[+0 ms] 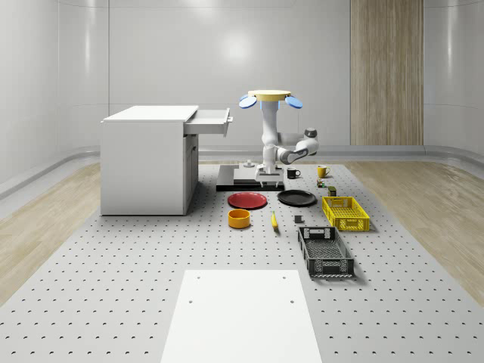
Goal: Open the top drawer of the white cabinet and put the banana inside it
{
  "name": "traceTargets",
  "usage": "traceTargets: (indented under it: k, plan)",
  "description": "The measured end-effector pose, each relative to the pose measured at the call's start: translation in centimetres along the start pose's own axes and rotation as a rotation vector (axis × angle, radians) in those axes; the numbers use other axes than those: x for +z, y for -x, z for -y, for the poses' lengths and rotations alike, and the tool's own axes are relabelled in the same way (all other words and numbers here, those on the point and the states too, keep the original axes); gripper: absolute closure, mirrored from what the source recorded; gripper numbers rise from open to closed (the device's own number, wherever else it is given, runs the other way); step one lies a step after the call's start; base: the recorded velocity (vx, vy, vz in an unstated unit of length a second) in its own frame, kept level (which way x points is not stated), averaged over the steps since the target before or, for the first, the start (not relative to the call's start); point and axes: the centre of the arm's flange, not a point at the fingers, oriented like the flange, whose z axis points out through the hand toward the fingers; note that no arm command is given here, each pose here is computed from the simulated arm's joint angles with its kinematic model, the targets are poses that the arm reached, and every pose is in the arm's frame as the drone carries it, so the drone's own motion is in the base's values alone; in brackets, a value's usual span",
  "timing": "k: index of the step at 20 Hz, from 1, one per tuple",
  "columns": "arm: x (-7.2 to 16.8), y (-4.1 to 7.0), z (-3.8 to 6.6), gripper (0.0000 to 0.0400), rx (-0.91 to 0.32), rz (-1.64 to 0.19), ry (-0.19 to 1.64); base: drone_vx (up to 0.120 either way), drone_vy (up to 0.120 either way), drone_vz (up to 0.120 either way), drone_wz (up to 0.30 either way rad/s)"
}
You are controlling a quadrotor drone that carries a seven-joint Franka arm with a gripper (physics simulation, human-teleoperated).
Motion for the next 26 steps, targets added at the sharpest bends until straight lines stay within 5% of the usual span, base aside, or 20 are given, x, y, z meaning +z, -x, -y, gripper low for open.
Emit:
traceTargets:
  k: [26]
  plan:
    - [0.01, 0.0, 0.0, 0.0, 0.0, 0.0, 0.0, 0.051, 0.015, -0.114, 0.0]
